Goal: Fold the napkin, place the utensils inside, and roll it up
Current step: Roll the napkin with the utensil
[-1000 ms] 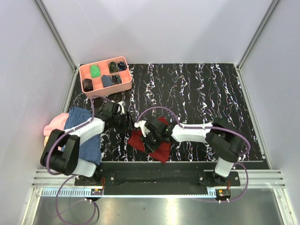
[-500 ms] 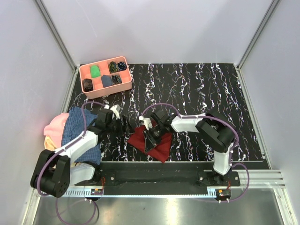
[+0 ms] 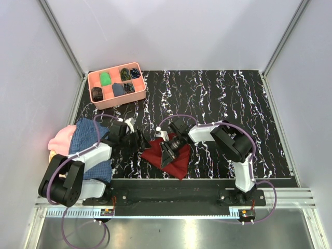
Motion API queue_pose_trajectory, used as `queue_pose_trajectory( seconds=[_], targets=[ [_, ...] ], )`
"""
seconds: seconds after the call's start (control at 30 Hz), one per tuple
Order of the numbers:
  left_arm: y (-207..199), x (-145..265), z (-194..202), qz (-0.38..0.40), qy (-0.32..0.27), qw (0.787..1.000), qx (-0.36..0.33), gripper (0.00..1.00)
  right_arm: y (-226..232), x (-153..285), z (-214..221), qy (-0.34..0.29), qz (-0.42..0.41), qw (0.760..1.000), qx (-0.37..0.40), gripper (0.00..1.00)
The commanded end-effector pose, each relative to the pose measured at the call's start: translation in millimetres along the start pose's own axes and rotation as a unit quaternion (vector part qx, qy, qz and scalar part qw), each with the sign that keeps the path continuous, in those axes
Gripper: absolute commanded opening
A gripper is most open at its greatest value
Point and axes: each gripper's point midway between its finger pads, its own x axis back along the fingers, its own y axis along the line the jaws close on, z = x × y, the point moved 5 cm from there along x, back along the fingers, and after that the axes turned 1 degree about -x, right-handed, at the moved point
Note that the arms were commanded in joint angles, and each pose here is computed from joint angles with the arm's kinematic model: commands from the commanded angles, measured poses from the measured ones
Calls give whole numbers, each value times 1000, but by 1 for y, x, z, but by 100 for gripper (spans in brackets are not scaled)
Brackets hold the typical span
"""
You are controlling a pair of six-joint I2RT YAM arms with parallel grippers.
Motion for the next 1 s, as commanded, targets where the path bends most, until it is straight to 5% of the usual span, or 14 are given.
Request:
queue_pose_trajectory(
  seconds=[0.0,0.13,0.57,0.8,0.97],
  targets=[
    [-4,-7,-6,13,-1,1000,0,69,-23,-2,13,23,26,998,-47,16],
    [-6,-10,-2,32,0,999,6,60,-27,-2,12,25,4,998,-56,16],
    [-9,-9,11,65,34,997,12,0,-33,6,-9,10,-37,996,-76,21],
    [2,-9,14,-3,83,996,30,0,4,42,-43,-60,31,998,-12,61],
    [0,-13,7,-9,108,994,32,0,22,72,-59,-129,144,980,55,69]
  ],
)
